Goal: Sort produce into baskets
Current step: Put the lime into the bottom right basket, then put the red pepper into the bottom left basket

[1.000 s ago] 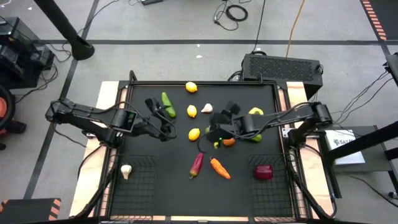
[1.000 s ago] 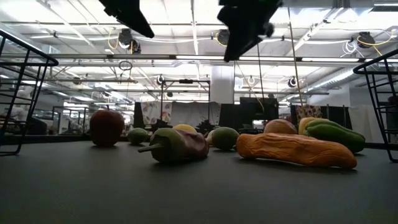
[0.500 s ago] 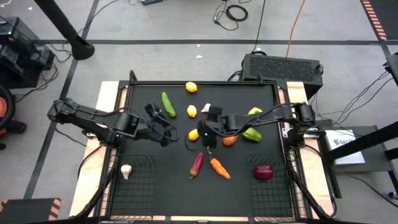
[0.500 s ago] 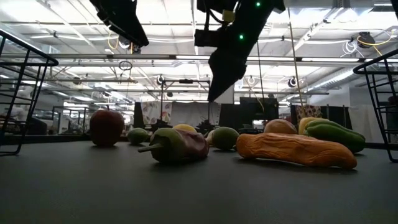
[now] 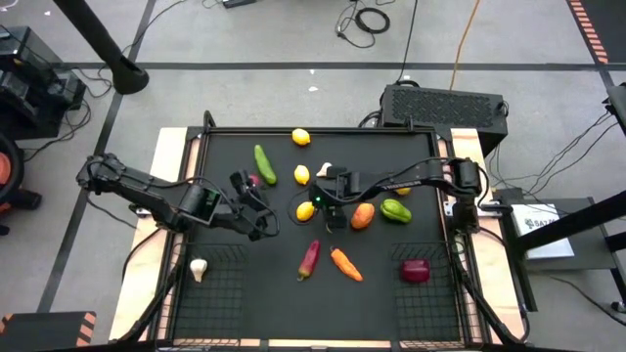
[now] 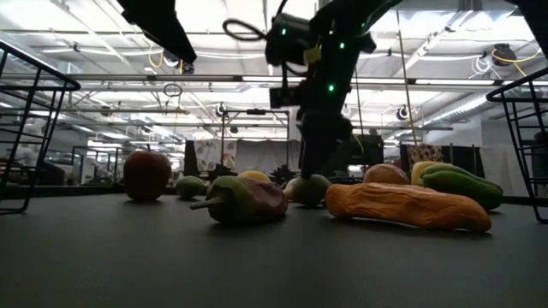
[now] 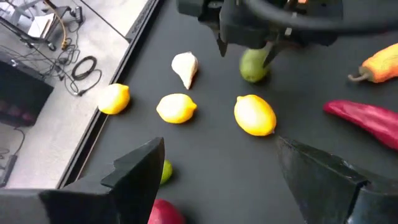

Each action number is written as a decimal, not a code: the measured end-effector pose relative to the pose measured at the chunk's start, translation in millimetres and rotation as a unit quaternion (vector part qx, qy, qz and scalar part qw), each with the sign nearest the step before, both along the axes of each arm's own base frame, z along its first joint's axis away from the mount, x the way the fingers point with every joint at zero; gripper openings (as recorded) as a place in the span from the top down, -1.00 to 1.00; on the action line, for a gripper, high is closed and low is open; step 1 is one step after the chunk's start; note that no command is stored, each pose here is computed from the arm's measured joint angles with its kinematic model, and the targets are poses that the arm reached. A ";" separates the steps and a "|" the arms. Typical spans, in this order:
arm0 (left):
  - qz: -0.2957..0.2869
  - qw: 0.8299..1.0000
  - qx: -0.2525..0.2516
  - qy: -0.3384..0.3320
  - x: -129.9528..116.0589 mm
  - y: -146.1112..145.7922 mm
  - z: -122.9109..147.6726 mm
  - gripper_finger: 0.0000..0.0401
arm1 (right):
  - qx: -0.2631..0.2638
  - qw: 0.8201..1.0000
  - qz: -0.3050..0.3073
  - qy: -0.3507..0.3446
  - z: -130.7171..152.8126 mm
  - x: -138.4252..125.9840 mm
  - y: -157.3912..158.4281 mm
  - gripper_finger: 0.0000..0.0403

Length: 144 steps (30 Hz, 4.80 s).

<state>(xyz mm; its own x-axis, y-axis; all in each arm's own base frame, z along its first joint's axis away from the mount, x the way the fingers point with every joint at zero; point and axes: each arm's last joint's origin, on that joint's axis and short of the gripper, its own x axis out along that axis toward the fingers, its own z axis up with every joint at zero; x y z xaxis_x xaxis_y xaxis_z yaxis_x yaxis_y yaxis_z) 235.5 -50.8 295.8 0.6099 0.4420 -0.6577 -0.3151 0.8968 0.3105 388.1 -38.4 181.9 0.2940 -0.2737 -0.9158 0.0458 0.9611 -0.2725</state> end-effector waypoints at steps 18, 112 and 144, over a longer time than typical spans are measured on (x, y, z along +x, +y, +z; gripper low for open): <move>-0.017 0.995 0.100 0.016 1.5 3.2 3.5 -0.56 | 0.036 0.997 -0.040 0.047 -14.6 -6.9 -17.0 -0.36; -0.031 0.991 0.119 -0.052 13.6 0.3 15.7 -0.56 | 0.062 0.913 -0.401 -0.028 114.4 -192.0 199.4 -0.49; 0.089 0.989 -0.114 -0.037 100.1 52.3 -81.7 -0.56 | -0.217 0.899 -0.192 -0.329 160.5 -142.7 162.5 -0.49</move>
<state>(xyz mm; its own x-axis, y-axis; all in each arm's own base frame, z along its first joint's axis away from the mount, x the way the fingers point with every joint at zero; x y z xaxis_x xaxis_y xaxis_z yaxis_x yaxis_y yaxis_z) 335.7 1.5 214.1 0.5862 0.3923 -0.7088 -0.4891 0.8689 0.0764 245.4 124.1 342.4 0.5404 -0.7603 -0.3605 0.6406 0.6495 -0.4096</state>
